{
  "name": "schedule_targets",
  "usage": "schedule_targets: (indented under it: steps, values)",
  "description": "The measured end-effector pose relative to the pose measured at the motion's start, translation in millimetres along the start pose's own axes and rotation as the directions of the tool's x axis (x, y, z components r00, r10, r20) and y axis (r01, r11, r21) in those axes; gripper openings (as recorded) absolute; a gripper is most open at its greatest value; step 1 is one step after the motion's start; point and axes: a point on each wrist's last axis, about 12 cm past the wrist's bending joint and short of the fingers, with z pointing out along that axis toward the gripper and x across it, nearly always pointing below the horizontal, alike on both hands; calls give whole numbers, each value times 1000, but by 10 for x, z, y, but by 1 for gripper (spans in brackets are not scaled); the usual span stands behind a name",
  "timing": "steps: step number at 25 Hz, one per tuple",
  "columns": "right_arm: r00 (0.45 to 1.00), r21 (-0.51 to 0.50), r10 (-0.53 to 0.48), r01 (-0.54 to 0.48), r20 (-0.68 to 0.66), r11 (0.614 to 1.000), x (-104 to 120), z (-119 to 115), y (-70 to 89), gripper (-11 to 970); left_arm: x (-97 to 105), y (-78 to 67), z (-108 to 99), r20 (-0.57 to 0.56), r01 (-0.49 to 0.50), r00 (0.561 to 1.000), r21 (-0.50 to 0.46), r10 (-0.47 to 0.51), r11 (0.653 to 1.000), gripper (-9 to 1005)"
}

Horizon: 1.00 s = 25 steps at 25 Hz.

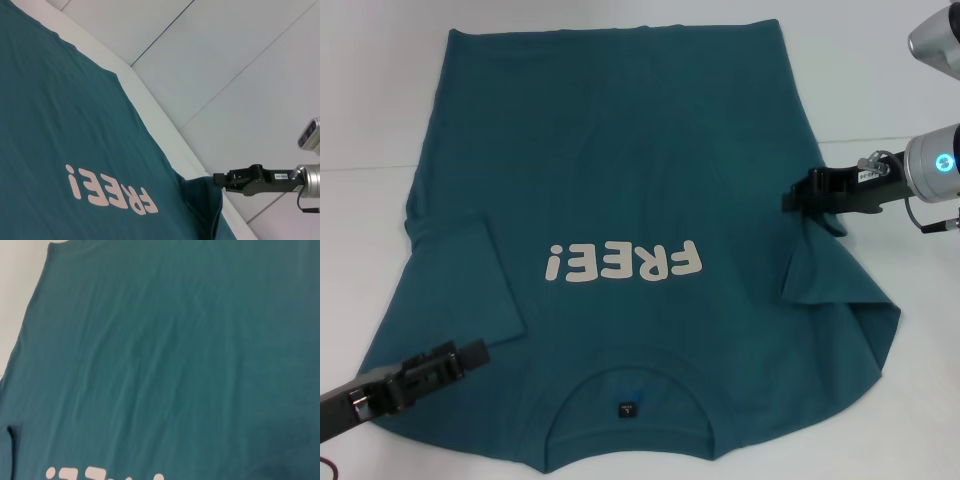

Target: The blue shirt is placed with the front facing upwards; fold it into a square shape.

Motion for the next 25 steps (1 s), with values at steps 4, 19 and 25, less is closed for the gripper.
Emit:
schedule_targets:
  steps: [4,19,25]
  values:
    - [1000,6,2,-2,17,1000,-20,7,2,222,9,2,-9,1,2,1000,-2,-2,1000,916]
    - [998,-2,-56,56,-8,998,-43,-23,44,806,20,7,-20,1,4,1000,-6,-4,1000,916]
    - [989,-18,-109,108,-95,994,-111,-204,67,918,20,7,-20,1,4,1000,-6,-4,1000,916]
